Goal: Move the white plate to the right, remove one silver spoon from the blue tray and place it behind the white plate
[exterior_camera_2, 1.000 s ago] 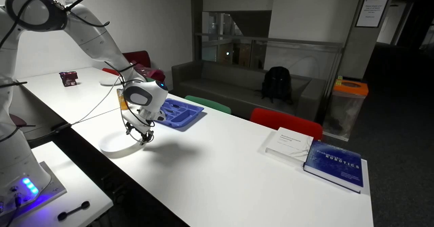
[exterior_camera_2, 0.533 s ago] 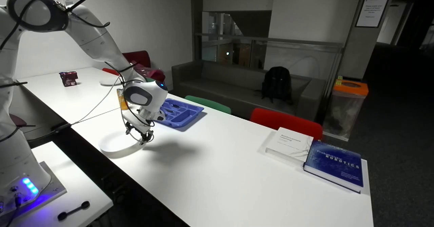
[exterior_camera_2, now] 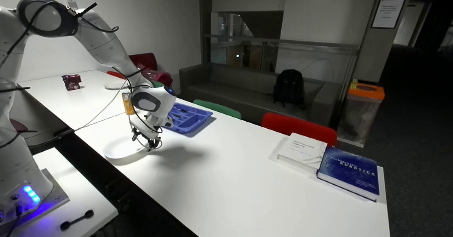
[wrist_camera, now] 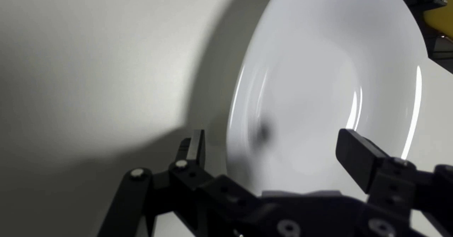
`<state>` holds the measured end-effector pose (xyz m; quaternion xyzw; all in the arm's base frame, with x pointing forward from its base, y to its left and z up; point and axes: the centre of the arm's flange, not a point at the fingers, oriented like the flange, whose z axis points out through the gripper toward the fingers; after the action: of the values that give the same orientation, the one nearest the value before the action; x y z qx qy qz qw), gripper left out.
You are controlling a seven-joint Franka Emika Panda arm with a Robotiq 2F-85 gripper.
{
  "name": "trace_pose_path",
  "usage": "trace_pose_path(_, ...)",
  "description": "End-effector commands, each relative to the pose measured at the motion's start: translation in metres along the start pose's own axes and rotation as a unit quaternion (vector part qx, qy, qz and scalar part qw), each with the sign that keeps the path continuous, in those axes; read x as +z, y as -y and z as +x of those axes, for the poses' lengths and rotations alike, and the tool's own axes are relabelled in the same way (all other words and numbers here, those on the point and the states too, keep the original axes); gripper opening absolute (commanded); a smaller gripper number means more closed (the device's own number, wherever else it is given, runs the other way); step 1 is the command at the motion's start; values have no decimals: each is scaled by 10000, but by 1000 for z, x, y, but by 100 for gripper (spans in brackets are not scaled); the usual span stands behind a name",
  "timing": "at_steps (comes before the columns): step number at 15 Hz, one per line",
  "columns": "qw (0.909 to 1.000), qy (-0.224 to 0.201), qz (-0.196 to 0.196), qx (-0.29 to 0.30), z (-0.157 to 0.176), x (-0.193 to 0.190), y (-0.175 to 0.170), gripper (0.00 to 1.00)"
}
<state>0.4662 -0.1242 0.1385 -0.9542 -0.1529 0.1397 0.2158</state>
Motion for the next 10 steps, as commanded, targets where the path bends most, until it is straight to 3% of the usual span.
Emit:
trace_pose_path(1, 9999, -42, 99, -111, 8, 0, -3, 100)
trace_pose_path(10, 9997, 97, 167, -171, 19, 8, 1, 100)
